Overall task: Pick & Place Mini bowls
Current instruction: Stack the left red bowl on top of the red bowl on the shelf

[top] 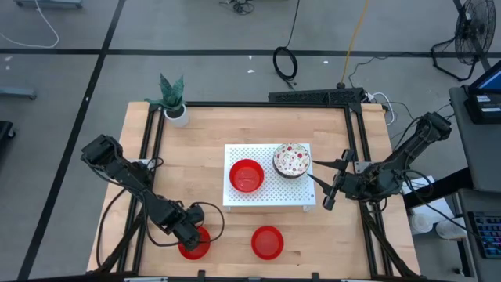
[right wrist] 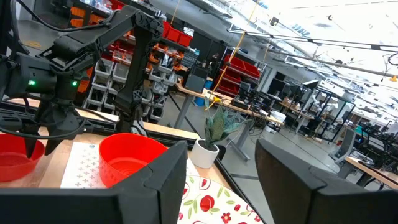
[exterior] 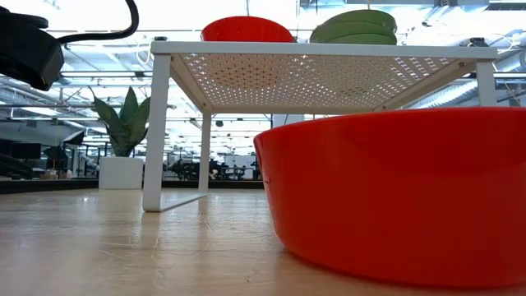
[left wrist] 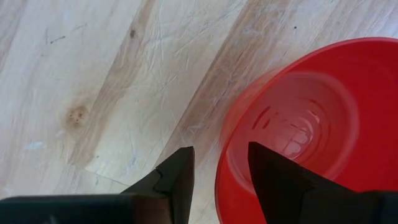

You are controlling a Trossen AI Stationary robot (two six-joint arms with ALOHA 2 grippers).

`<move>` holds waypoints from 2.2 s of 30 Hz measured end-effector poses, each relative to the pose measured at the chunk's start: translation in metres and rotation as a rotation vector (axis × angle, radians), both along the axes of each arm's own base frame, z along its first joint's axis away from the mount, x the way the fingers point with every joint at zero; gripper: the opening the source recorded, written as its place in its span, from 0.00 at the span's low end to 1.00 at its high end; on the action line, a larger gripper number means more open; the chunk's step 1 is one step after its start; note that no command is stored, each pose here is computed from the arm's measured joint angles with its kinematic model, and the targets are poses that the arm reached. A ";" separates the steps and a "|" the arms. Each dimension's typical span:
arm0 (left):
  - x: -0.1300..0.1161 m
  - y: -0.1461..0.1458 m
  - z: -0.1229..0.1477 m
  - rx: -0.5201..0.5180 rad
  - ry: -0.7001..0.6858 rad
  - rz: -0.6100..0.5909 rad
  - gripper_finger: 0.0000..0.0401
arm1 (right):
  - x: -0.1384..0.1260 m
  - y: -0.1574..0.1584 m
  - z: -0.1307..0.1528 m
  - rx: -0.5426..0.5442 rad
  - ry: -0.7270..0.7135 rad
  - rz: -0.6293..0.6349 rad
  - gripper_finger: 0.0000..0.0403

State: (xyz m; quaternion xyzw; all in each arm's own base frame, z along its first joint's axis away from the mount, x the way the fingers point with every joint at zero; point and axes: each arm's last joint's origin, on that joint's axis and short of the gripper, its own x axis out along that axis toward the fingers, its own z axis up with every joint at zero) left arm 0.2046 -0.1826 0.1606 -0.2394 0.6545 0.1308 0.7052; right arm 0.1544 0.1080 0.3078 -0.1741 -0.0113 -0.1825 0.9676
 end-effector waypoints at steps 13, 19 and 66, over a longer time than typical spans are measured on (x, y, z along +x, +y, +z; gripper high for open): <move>0.000 0.000 0.000 0.002 -0.002 -0.020 0.35 | 0.000 0.000 0.000 0.000 0.000 0.000 0.44; 0.000 0.000 0.000 0.002 -0.002 -0.020 0.16 | 0.000 0.000 0.000 0.000 0.000 0.000 0.44; 0.087 0.134 0.228 -0.036 -0.335 0.194 0.02 | 0.000 0.000 -0.001 -0.010 0.011 0.000 0.44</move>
